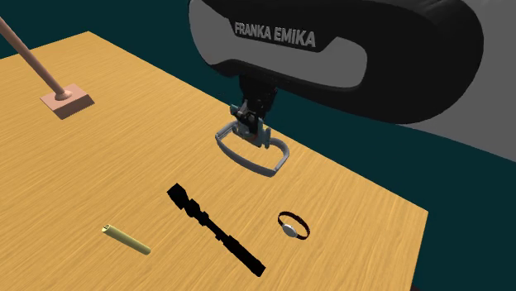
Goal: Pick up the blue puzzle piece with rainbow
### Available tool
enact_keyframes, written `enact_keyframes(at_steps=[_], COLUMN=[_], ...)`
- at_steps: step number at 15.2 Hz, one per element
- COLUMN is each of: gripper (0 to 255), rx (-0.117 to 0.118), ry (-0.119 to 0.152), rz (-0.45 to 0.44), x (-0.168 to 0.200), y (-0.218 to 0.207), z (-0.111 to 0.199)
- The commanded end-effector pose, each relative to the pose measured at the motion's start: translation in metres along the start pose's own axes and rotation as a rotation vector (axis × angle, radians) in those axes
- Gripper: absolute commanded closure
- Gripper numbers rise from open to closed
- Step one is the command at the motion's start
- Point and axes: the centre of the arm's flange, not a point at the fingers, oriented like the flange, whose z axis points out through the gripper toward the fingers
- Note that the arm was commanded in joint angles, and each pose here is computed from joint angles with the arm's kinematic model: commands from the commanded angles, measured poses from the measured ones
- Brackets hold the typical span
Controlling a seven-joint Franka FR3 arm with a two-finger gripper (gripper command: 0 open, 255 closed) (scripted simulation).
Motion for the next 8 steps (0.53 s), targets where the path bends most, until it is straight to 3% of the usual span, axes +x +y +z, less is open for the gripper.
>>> enact_keyframes(at_steps=[1, 8], gripper=[255, 255], rx=[0.0, 0.0], ry=[0.0, 0.0], rz=[0.0, 0.0], x=[-0.001, 0.0], y=[-0.001, -0.002], z=[-0.011, -0.038])
